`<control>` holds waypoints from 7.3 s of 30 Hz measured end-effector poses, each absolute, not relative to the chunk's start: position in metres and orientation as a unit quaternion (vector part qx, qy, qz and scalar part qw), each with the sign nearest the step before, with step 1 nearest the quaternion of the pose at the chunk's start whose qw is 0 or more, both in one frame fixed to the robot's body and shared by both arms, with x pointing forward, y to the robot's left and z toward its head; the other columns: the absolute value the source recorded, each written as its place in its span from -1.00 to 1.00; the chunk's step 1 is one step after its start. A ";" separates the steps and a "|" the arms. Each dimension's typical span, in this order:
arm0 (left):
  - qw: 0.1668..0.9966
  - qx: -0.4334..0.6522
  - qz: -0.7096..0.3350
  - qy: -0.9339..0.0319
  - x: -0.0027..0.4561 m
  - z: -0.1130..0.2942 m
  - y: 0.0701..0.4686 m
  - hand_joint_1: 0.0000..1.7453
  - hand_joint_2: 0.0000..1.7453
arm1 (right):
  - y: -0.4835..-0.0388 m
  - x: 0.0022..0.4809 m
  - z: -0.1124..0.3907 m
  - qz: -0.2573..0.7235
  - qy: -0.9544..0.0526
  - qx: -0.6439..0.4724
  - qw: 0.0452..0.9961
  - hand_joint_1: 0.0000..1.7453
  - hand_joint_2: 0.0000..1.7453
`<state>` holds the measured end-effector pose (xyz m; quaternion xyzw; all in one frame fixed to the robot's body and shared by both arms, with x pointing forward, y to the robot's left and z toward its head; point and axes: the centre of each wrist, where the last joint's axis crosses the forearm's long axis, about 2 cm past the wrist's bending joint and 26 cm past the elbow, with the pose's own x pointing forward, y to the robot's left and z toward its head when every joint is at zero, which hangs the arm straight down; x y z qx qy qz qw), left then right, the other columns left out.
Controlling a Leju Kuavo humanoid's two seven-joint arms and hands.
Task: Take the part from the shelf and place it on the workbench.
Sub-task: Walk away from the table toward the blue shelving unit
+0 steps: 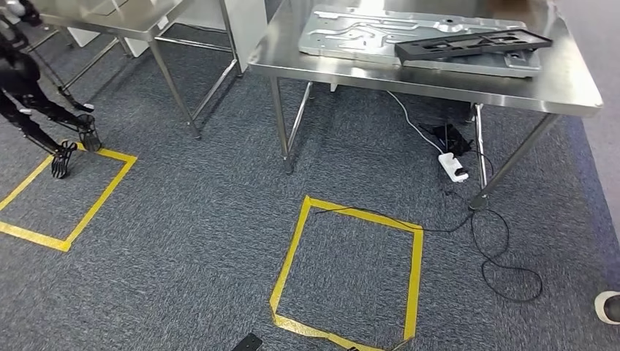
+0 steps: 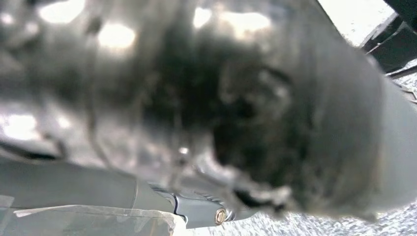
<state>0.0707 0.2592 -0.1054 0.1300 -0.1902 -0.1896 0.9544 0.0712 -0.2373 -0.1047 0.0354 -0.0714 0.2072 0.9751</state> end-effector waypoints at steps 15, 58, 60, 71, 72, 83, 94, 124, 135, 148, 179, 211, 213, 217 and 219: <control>0.957 0.125 -0.184 -0.186 0.069 -0.106 0.259 -1.00 -1.00 | -0.237 0.069 -0.105 0.221 -0.070 0.035 0.972 -1.00 -1.00; 0.954 0.116 -0.194 -0.198 0.070 -0.106 0.259 -1.00 -1.00 | -0.241 0.067 -0.106 0.225 -0.101 0.009 0.969 -1.00 -1.00; 0.954 0.116 -0.191 -0.198 0.069 -0.106 0.259 -1.00 -1.00 | -0.241 0.068 -0.106 0.221 -0.105 0.006 0.970 -1.00 -1.00; 0.956 0.116 -0.184 -0.196 0.070 -0.106 0.260 -1.00 -1.00 | -0.235 0.071 -0.104 0.213 -0.099 0.002 0.972 -1.00 -1.00; 0.957 0.116 -0.181 -0.195 0.070 -0.106 0.260 -1.00 -1.00 | -0.235 0.070 -0.105 0.213 -0.096 0.001 0.972 -1.00 -1.00; 0.956 0.113 -0.201 -0.180 0.067 -0.106 0.261 -1.00 -1.00 | -0.231 0.070 -0.104 0.213 -0.083 0.001 0.973 -1.00 -1.00; 0.950 0.113 -0.231 -0.178 0.071 -0.106 0.263 -1.00 -1.00 | -0.226 0.070 -0.104 0.231 -0.085 0.013 0.969 -1.00 -1.00; 0.946 0.128 -0.247 -0.164 0.071 -0.106 0.265 -1.00 -1.00 | -0.223 0.069 -0.103 0.223 -0.082 0.021 0.971 -1.00 -1.00; 0.954 0.120 -0.224 -0.157 0.069 -0.105 0.252 -1.00 -1.00 | -0.237 0.071 -0.105 0.250 -0.077 0.027 0.965 -1.00 -1.00; 0.951 0.105 -0.252 -0.146 0.069 -0.105 0.248 -1.00 -1.00 | -0.235 0.070 -0.105 0.264 -0.072 0.005 0.962 -1.00 -1.00; 0.955 0.077 -0.249 -0.144 0.084 -0.103 0.245 -1.00 -1.00 | -0.229 0.069 -0.104 0.244 -0.097 -0.003 0.965 -1.00 -1.00; 0.952 0.093 -0.239 -0.164 0.092 -0.099 0.232 -1.00 -1.00 | -0.252 0.069 -0.107 0.217 -0.106 -0.007 0.970 -1.00 -1.00; 0.953 0.093 -0.239 -0.163 0.092 -0.099 0.232 -1.00 -1.00 | -0.252 0.069 -0.106 0.217 -0.107 -0.007 0.970 -1.00 -1.00; 0.952 0.094 -0.239 -0.163 0.091 -0.100 0.232 -1.00 -1.00 | -0.250 0.071 -0.106 0.216 -0.111 -0.015 0.970 -1.00 -1.00; 0.952 0.095 -0.239 -0.164 0.090 -0.100 0.233 -1.00 -1.00 | -0.247 0.073 -0.105 0.215 -0.110 -0.018 0.970 -1.00 -1.00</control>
